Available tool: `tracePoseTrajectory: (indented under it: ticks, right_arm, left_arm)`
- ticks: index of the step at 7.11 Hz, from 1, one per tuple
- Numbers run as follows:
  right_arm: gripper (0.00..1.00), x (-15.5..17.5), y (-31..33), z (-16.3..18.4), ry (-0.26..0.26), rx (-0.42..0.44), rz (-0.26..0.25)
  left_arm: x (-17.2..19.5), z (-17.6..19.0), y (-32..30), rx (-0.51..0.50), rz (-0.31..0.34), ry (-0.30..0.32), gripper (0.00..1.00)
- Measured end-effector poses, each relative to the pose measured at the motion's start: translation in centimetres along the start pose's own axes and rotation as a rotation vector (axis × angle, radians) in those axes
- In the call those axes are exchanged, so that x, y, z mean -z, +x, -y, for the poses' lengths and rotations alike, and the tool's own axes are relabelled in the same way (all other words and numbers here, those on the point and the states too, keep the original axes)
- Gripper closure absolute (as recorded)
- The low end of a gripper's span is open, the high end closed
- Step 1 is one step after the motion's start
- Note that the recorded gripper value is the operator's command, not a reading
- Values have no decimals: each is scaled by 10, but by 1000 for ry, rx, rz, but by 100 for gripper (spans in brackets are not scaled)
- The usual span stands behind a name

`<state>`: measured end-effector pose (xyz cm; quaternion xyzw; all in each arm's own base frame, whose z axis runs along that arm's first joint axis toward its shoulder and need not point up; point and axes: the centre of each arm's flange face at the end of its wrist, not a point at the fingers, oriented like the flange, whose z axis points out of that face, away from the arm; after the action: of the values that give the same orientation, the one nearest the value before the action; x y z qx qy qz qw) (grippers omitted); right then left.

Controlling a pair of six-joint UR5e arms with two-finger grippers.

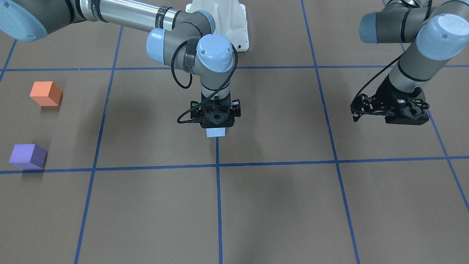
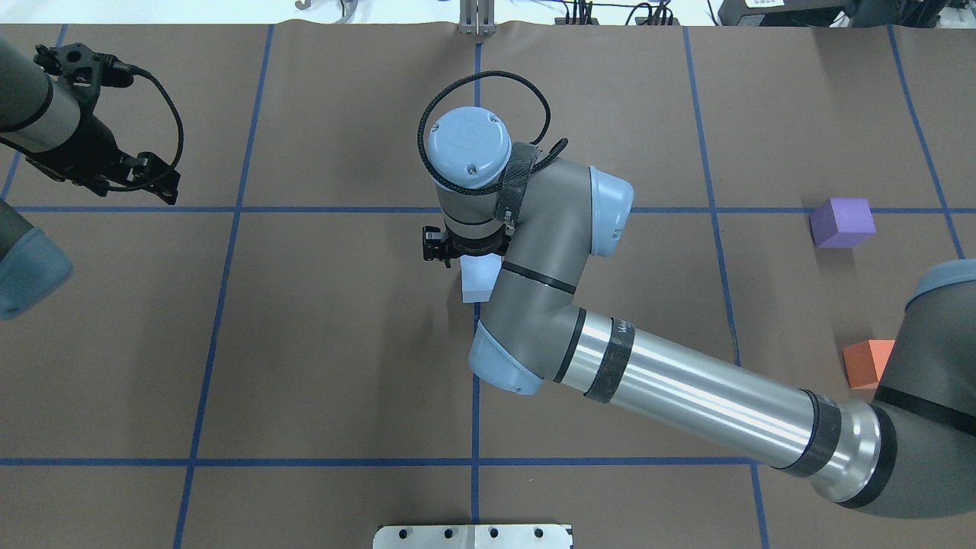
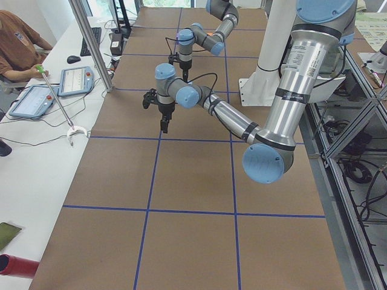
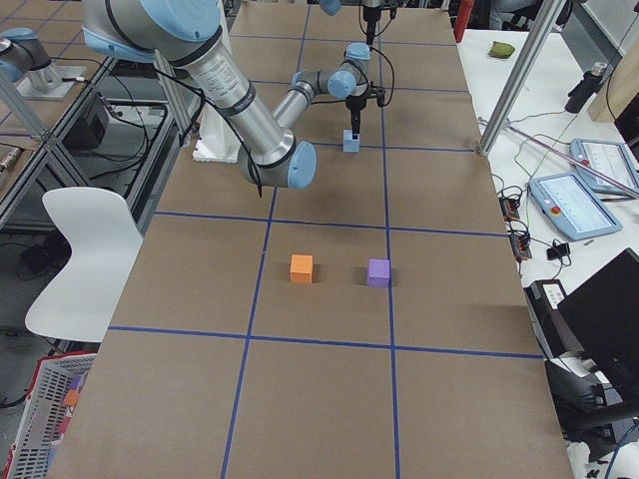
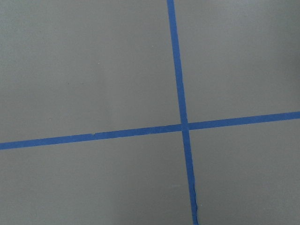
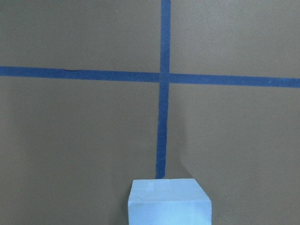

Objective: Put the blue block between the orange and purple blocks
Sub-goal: 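Close the right gripper on the light blue cube and lift it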

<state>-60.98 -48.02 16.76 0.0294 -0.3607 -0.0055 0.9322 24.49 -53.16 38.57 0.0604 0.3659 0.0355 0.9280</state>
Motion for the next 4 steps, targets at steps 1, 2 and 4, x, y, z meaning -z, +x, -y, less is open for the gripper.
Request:
tracePoseTrajectory:
  ticks: [1,2,4]
  right_arm:
    - [0,-8,0,-2,-7,2,-11]
    - [0,-16,-1,-5,-12,7,-22]
    - [70,-34,-4,-8,5,25,-11]
  left_arm:
    - [-1,0,-3,1,4,0,0]
    - [0,0,-8,-1,9,1,0]
    - [5,-1,-24,11,18,14,0]
